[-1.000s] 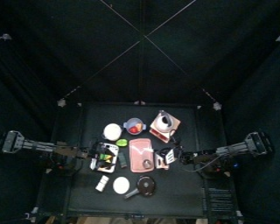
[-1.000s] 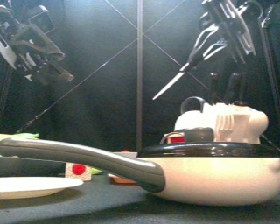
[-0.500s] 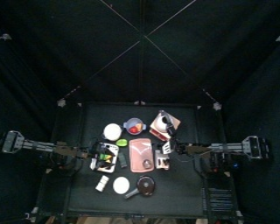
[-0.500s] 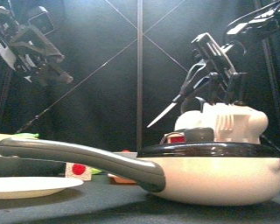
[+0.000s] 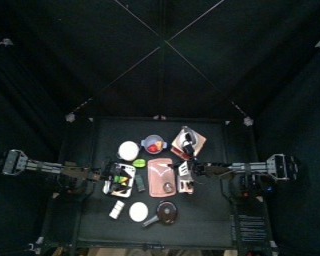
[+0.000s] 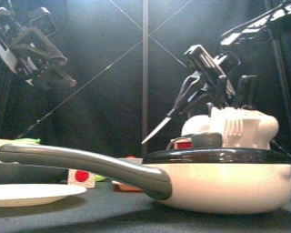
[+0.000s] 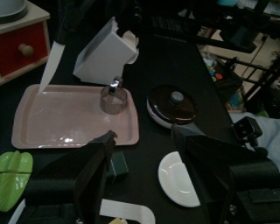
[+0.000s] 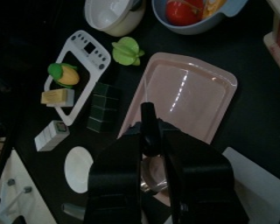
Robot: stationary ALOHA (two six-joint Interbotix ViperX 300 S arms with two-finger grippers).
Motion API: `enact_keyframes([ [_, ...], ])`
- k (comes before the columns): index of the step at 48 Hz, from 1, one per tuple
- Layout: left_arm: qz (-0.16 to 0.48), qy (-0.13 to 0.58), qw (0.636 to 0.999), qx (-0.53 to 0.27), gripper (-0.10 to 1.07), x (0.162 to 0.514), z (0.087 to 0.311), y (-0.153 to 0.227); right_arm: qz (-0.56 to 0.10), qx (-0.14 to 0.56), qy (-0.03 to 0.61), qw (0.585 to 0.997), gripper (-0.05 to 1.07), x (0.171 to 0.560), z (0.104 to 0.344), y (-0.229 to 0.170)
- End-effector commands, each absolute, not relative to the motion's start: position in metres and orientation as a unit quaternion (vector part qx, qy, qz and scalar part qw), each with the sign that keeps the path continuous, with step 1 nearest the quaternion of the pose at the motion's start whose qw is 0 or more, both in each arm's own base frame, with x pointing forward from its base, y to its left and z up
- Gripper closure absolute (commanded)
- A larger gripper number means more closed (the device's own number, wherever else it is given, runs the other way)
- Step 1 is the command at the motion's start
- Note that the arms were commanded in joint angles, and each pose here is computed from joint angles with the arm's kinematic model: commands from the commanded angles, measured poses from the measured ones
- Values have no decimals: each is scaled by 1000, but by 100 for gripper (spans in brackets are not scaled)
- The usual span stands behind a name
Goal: Place pairing knife on plate
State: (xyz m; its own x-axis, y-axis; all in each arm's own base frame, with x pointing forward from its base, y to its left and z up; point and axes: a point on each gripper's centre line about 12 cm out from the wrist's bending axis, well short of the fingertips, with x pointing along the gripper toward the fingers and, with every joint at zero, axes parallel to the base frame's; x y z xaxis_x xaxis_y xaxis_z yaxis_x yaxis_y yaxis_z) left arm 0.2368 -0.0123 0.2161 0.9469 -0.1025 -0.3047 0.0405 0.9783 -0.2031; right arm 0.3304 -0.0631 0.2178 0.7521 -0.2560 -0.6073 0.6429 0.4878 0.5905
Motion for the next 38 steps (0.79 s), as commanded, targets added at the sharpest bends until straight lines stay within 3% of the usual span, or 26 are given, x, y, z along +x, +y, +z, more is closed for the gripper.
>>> enact_keyframes([
  [1,-38,149,983,-98,7,239,221,-12,-266,428,219,836,55,340,223,-66],
  [25,-37,149,983,-98,7,239,221,-12,-248,423,242,837,55,368,196,-68],
  [38,-38,149,983,-98,7,238,221,-12,-259,418,253,833,44,374,184,-75],
])
